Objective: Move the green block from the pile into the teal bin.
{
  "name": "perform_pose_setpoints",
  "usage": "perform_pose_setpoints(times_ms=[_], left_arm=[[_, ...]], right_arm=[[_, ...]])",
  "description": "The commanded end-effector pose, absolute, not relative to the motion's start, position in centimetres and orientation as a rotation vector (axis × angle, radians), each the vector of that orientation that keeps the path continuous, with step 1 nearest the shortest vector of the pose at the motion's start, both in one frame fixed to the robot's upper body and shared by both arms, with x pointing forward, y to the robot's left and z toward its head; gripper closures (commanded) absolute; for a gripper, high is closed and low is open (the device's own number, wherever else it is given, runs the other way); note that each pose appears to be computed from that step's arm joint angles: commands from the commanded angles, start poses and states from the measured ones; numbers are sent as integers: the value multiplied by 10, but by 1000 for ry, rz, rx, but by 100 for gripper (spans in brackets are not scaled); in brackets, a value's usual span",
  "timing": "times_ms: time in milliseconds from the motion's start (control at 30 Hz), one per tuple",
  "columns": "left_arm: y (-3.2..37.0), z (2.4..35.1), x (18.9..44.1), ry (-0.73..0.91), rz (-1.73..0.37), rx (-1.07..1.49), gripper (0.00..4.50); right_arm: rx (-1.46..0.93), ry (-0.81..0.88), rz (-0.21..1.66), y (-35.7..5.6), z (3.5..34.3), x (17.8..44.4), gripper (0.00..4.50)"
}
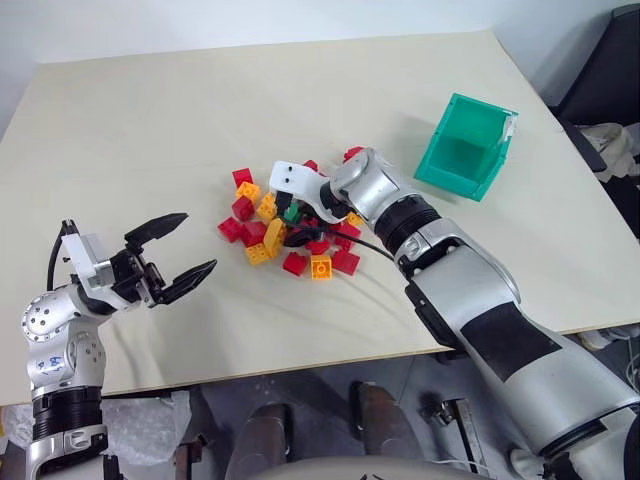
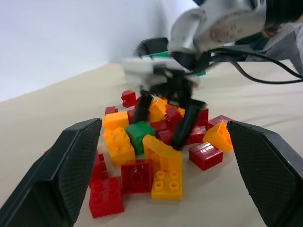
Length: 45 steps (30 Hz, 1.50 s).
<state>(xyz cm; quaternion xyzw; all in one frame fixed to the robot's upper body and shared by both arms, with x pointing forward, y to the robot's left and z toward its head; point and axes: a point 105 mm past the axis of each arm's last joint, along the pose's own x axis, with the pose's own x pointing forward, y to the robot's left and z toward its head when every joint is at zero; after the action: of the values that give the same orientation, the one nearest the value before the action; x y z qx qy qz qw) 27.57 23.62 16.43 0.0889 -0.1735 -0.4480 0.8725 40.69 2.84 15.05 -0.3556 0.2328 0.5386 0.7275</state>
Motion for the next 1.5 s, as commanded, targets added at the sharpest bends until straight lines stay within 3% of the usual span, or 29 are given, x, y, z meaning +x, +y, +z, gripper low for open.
perform_pose_setpoints(times_ms=[33, 300, 333, 700, 900, 1167, 1300, 1500], left_arm=[[237, 175, 270, -409, -929, 218, 0], [237, 175, 268, -412, -923, 221, 0], [237, 175, 268, -412, -923, 221, 0], [223, 175, 272, -411, -963, 208, 0], [188, 179, 284, -423, -1040, 202, 0], [124, 192, 323, -424, -1065, 235, 0], [93, 203, 345, -429, -1039, 262, 0], [61, 212, 374, -405, -981, 271, 0]], right_arm=[[-850, 511, 1199, 27, 150, 407, 4], [-778, 417, 1190, 33, 167, 411, 251], [-762, 402, 1187, 33, 170, 412, 261], [-560, 284, 1178, -2, 210, 416, 261], [-506, 146, 1091, -40, 229, 408, 261], [-519, 19, 765, -129, 249, 400, 261], [-521, 47, 552, -176, 255, 411, 261], [-518, 60, 374, -206, 257, 440, 261]])
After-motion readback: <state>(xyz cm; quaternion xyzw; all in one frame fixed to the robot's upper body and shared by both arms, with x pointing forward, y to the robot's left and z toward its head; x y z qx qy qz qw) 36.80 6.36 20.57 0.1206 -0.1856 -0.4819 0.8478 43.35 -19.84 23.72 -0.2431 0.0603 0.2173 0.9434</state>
